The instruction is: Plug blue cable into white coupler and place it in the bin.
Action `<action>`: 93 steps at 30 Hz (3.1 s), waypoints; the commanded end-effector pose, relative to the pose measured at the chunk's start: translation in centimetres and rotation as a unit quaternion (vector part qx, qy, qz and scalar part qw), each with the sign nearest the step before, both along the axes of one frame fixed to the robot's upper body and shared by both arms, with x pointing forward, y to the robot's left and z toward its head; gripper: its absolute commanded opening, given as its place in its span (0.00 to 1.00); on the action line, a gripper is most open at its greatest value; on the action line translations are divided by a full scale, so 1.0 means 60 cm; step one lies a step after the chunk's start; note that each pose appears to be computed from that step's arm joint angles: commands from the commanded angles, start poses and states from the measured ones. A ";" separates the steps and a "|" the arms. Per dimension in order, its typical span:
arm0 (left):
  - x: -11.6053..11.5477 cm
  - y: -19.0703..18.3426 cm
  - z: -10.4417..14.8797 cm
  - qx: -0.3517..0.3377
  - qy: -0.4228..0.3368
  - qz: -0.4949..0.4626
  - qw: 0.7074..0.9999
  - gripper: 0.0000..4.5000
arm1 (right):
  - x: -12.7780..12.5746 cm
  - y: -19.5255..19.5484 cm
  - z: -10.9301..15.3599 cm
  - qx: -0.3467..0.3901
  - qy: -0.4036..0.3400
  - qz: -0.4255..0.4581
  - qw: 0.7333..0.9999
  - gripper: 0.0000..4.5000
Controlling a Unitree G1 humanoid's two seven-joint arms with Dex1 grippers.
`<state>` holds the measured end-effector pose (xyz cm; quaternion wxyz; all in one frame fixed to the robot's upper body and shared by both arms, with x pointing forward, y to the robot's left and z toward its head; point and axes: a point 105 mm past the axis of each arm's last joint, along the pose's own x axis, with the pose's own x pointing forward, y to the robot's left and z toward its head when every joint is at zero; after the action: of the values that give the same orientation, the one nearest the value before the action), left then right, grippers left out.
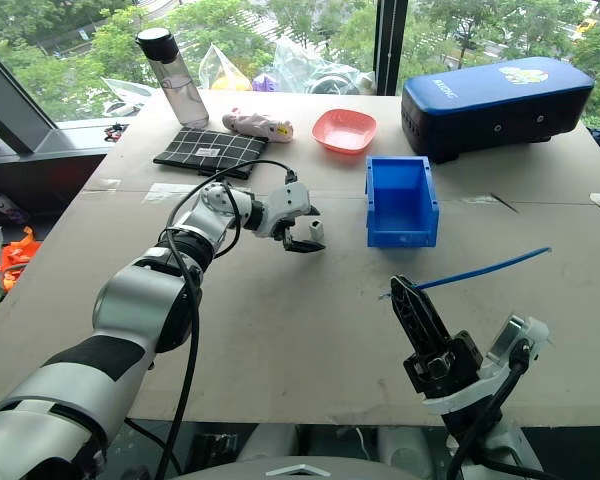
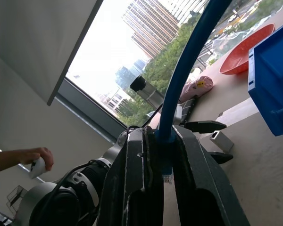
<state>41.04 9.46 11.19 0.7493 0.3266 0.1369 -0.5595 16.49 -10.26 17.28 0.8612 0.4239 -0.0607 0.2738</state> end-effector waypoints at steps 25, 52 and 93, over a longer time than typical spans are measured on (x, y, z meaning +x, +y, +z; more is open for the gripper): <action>0.006 0.000 0.016 -0.023 -0.010 0.008 1.000 0.16 | -0.014 -0.004 0.023 -0.003 -0.033 -0.020 0.999 0.00; -0.142 -0.093 -0.046 -0.105 0.034 -0.087 0.990 0.16 | 0.168 0.071 -0.073 -0.383 -0.145 0.145 0.901 0.00; -0.148 -0.072 -0.035 -0.049 0.042 -0.113 0.991 0.16 | 0.184 0.086 -0.124 -0.388 -0.126 0.147 0.901 0.00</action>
<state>32.06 5.32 8.11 0.6922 0.2734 0.1234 -0.6564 27.75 -5.18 10.15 0.8950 0.0301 -0.0006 0.4451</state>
